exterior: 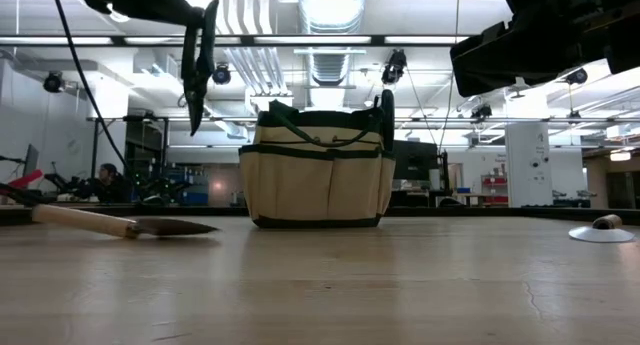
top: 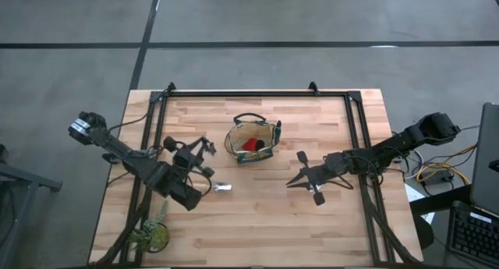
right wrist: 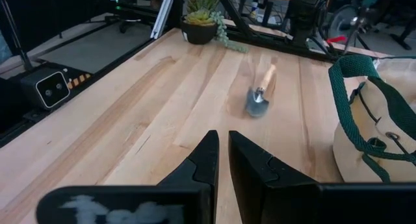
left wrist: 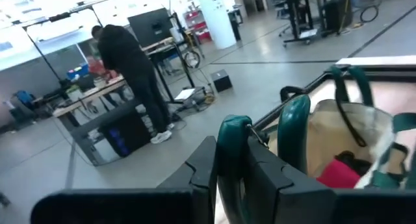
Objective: Pick & Place Garden tools in Gardening bag
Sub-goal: Put the green shear scissors into the gardening bag
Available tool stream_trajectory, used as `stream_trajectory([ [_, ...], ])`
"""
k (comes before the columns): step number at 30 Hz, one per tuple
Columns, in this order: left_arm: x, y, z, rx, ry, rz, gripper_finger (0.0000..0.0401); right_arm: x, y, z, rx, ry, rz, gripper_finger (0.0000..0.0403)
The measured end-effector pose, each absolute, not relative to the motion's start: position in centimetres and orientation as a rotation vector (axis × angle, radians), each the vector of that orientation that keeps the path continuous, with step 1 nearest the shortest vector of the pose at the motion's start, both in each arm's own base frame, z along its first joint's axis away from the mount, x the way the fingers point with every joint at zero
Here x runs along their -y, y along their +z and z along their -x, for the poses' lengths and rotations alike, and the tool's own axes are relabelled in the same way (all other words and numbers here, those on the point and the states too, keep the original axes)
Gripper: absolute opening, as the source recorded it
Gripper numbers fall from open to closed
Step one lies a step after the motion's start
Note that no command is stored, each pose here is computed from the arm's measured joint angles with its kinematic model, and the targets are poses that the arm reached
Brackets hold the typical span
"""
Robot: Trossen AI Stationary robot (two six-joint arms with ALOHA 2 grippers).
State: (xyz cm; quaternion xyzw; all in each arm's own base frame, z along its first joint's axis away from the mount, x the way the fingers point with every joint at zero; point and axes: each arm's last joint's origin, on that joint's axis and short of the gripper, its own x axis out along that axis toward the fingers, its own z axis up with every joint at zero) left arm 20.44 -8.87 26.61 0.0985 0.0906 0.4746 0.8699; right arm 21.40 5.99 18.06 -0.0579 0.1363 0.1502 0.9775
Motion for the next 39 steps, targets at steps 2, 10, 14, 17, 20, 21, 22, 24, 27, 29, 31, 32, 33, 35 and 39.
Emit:
stream_trajectory([
  [2,8.5,26.6,-20.6,-0.195,1.008,-0.211,0.0051,-6.0,18.1,-21.4,-0.274,0.302,0.117,0.0028],
  [10,9.1,27.0,-22.6,-0.247,0.952,-0.172,0.0051,-6.0,18.3,-21.5,-0.245,0.305,0.137,0.0028],
  [14,9.8,28.4,-24.5,-0.285,0.782,-0.17,0.0051,-6.0,18.4,-21.5,-0.238,0.305,0.147,0.0028],
  [17,10.7,30.0,-25.7,-0.238,0.547,-0.16,0.0051,-6.0,18.6,-21.6,-0.231,0.305,0.15,0.0028],
  [20,11.1,31.3,-26.2,-0.164,0.409,-0.198,0.0051,-6.0,18.7,-21.7,-0.228,0.306,0.152,0.0028],
  [21,11.0,31.6,-26.2,-0.155,0.379,-0.21,0.0051,-6.0,18.7,-21.7,-0.228,0.306,0.153,0.0028],
  [22,10.8,31.7,-26.3,-0.153,0.337,-0.219,0.0051,-6.0,18.7,-21.7,-0.227,0.306,0.153,0.0028],
  [24,10.0,31.8,-26.6,-0.137,0.234,-0.19,0.0051,-6.0,18.7,-21.7,-0.229,0.305,0.149,0.0028],
  [27,8.4,31.2,-27.3,-0.082,0.075,-0.112,0.0051,-6.0,18.6,-21.6,-0.231,0.305,0.145,0.0028],
  [29,7.3,30.1,-27.4,-0.078,0.075,-0.105,0.0051,-6.0,18.6,-21.6,-0.234,0.305,0.139,0.0028],
  [31,6.5,29.3,-26.9,-0.1,0.096,-0.113,0.0051,-6.0,18.5,-21.6,-0.238,0.305,0.137,0.0028],
  [32,6.1,28.9,-26.4,-0.108,0.105,-0.115,0.0051,-6.0,18.5,-21.6,-0.242,0.305,0.136,0.0028],
  [33,5.9,28.9,-25.9,-0.101,0.108,-0.112,0.0051,-6.0,18.4,-21.5,-0.249,0.305,0.133,0.0028],
  [35,5.6,28.8,-24.5,-0.079,0.108,-0.105,0.0051,-6.0,18.4,-21.5,-0.254,0.304,0.117,0.0028],
  [39,4.7,28.6,-21.3,-0.034,0.155,-0.126,0.0051,-6.0,18.3,-21.5,-0.253,0.305,0.12,0.0028],
])
